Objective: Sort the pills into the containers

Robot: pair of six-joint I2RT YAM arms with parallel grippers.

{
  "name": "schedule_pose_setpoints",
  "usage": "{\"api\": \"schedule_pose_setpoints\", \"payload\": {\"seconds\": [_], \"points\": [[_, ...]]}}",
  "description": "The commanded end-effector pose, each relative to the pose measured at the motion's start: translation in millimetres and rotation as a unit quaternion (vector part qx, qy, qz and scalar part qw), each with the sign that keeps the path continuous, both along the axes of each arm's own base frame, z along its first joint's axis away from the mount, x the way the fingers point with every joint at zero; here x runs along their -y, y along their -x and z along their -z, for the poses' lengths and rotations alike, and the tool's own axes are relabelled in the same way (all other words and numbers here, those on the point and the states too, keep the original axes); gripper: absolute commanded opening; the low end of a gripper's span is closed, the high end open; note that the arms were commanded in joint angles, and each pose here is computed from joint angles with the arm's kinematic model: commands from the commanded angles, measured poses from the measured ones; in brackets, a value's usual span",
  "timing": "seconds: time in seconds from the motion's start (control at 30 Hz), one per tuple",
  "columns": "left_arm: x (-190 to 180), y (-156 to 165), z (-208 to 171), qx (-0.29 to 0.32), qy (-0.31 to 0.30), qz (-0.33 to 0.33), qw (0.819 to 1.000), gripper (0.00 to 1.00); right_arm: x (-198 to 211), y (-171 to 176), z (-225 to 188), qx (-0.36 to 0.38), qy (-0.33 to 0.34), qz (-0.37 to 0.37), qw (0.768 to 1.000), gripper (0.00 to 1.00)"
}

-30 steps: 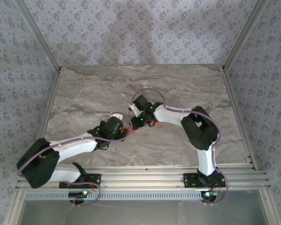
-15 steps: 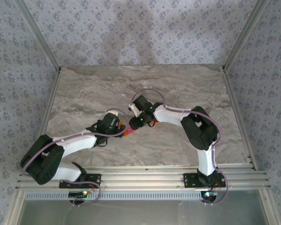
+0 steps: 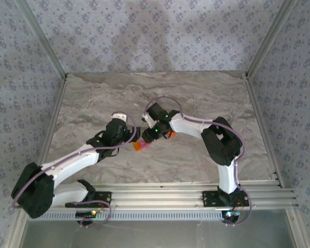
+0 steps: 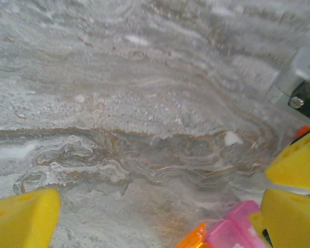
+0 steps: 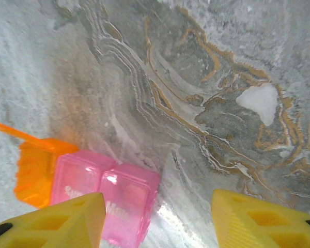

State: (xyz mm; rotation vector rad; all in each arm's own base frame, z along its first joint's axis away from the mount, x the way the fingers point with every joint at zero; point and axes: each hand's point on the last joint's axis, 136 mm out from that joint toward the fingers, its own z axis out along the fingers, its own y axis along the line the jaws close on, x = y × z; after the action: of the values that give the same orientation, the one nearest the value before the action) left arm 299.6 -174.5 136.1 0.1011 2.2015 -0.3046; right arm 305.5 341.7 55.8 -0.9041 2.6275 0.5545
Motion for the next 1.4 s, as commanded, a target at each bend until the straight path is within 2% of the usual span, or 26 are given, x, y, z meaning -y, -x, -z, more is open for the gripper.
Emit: {"api": "schedule_pose_setpoints", "payload": {"seconds": [0.0,0.17,0.33,0.47,0.63,1.0,1.2,1.27,1.37], "points": [[-14.9,10.9,-4.3,-0.001,0.038,-0.034,0.999,0.99,-3.1,-10.2,-57.8,0.012,-0.055,0.020,0.998,0.59],[-30.8,26.5,-3.5,0.004,0.086,-0.061,0.994,0.99,16.9,-20.1,-96.5,0.028,-0.083,0.051,0.995,0.62],[-31.4,38.5,3.5,-0.006,0.114,-0.056,0.992,0.99,64.6,-37.8,-115.8,0.068,-0.061,0.116,0.989,0.70],[-24.2,41.5,9.1,-0.020,0.113,-0.036,0.993,0.99,101.2,-45.6,-106.9,0.079,-0.016,0.158,0.984,0.76],[-11.2,37.9,18.2,-0.034,0.120,-0.016,0.992,0.99,121.8,-47.5,-88.4,0.075,0.033,0.163,0.983,0.79],[11.6,24.9,36.3,-0.061,0.116,0.003,0.991,0.99,115.0,-53.4,-54.4,0.048,0.052,0.142,0.987,0.83],[15.2,25.3,42.1,-0.068,0.116,0.008,0.991,0.99,109.8,-53.8,-37.2,0.032,0.053,0.136,0.989,0.75],[16.1,26.1,43.4,-0.069,0.118,0.008,0.991,0.99,108.9,-51.3,-32.0,0.025,0.053,0.132,0.989,0.68],[18.6,27.1,44.2,-0.070,0.124,0.010,0.990,0.99,109.9,-47.5,-28.4,0.020,0.052,0.131,0.990,0.53]]}}
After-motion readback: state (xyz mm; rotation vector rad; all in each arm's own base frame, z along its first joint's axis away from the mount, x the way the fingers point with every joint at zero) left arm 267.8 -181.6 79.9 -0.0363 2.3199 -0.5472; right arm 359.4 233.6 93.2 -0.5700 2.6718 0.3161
